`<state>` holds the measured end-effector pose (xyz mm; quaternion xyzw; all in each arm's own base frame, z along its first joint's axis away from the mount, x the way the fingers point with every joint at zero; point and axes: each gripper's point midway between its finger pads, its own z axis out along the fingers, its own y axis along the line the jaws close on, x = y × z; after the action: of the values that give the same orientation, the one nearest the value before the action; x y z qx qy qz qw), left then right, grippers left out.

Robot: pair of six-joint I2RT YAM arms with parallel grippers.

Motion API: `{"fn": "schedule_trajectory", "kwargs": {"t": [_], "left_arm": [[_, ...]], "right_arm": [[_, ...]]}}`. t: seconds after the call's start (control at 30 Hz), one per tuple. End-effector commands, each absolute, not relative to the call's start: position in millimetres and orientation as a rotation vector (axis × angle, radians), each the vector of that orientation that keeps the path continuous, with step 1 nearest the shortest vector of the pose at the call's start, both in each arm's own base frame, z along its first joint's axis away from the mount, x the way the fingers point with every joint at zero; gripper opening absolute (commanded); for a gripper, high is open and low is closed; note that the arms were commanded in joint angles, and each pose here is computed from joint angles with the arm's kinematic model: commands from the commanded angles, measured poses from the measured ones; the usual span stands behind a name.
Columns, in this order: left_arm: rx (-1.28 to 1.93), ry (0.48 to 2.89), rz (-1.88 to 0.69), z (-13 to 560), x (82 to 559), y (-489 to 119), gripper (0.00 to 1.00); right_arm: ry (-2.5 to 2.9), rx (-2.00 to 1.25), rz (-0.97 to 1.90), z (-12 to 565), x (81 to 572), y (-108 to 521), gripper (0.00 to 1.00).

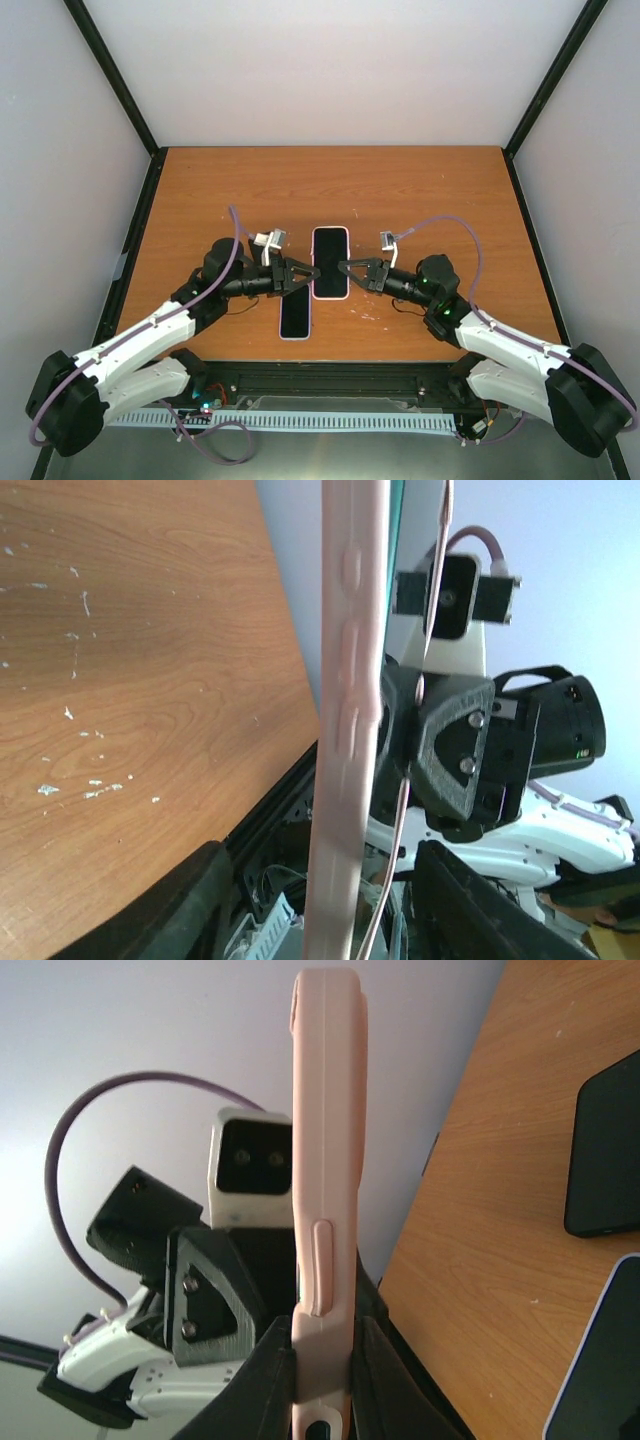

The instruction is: Put the phone into the phone case

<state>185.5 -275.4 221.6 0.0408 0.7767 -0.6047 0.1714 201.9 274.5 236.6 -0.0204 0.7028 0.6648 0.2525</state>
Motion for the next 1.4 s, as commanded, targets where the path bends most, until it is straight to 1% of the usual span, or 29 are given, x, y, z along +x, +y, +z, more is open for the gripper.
{"fn": "schedule_trajectory", "kwargs": {"t": [0.0,0.07,0.17,0.3,0.37,0.43,0.47,0.57,0.63,0.67,0.73,0.83,0.9,0.93,1.1,1.2,1.23,1.27,1.37], "left_arm": [[0.139,2.104,-1.633,254.1,201.6,-271.7,0.53],[0.129,2.086,-1.603,259.3,209.1,-268.2,0.57],[0.124,2.060,-1.582,265.9,218.6,-264.2,0.58],[0.179,2.034,-1.598,276.1,220.7,-269.3,0.57],[0.186,2.043,-1.596,275.1,222.8,-271.7,0.54],[0.186,2.044,-1.596,274.6,224.0,-272.2,0.47],[0.185,2.047,-1.593,273.2,224.3,-272.2,0.41],[0.174,2.057,-1.572,269.7,226.9,-271.0,0.18],[0.156,2.076,-1.546,265.0,229.5,-269.7,0.08],[0.145,2.084,-1.529,262.7,231.4,-268.9,0.05],[0.127,2.111,-1.497,257.0,234.6,-267.6,0.02],[0.124,2.147,-1.454,252.0,238.9,-267.6,0.02],[0.123,2.155,-1.453,251.7,239.2,-267.9,0.08],[0.119,2.155,-1.452,252.3,239.5,-267.4,0.14],[0.089,2.163,-1.421,254.1,237.7,-260.8,0.65],[0.044,2.177,-1.364,251.9,236.4,-250.6,0.85],[0.026,2.190,-1.340,249.0,235.5,-246.6,0.94],[-0.002,2.205,-1.300,244.7,236.3,-240.7,0.99],[-0.062,2.242,-1.204,234.5,236.0,-226.4,0.99]], "right_arm": [[1.800,-0.245,1.833,268.1,184.0,275.6,0.12],[1.788,-0.288,1.848,271.0,176.1,274.7,0.12],[1.786,-0.336,1.863,273.1,167.0,273.7,0.12],[1.823,-0.356,1.846,267.9,163.8,273.9,0.12],[1.830,-0.368,1.846,265.8,162.4,274.3,0.12],[1.837,-0.372,1.847,263.7,161.7,274.5,0.12],[1.842,-0.374,1.850,262.3,161.0,275.0,0.12],[1.853,-0.376,1.846,259.8,160.8,275.3,0.12],[1.863,-0.370,1.840,257.9,161.3,275.3,0.12],[1.868,-0.363,1.832,257.2,162.5,275.2,0.12],[1.892,-0.345,1.812,253.1,164.6,274.6,0.11],[1.909,-0.336,1.782,250.7,167.0,273.7,0.11],[1.913,-0.329,1.761,250.6,168.7,272.5,0.11],[1.913,-0.327,1.752,250.5,169.4,272.0,0.11],[1.973,-0.289,1.666,236.3,176.6,268.5,0.11],[2.053,-0.255,1.569,216.2,183.7,264.5,0.11],[2.082,-0.239,1.534,207.9,186.3,262.8,0.11],[2.107,-0.221,1.495,199.7,190.2,260.9,0.11],[2.199,-0.189,1.398,172.6,197.0,257.1,0.11]]}}
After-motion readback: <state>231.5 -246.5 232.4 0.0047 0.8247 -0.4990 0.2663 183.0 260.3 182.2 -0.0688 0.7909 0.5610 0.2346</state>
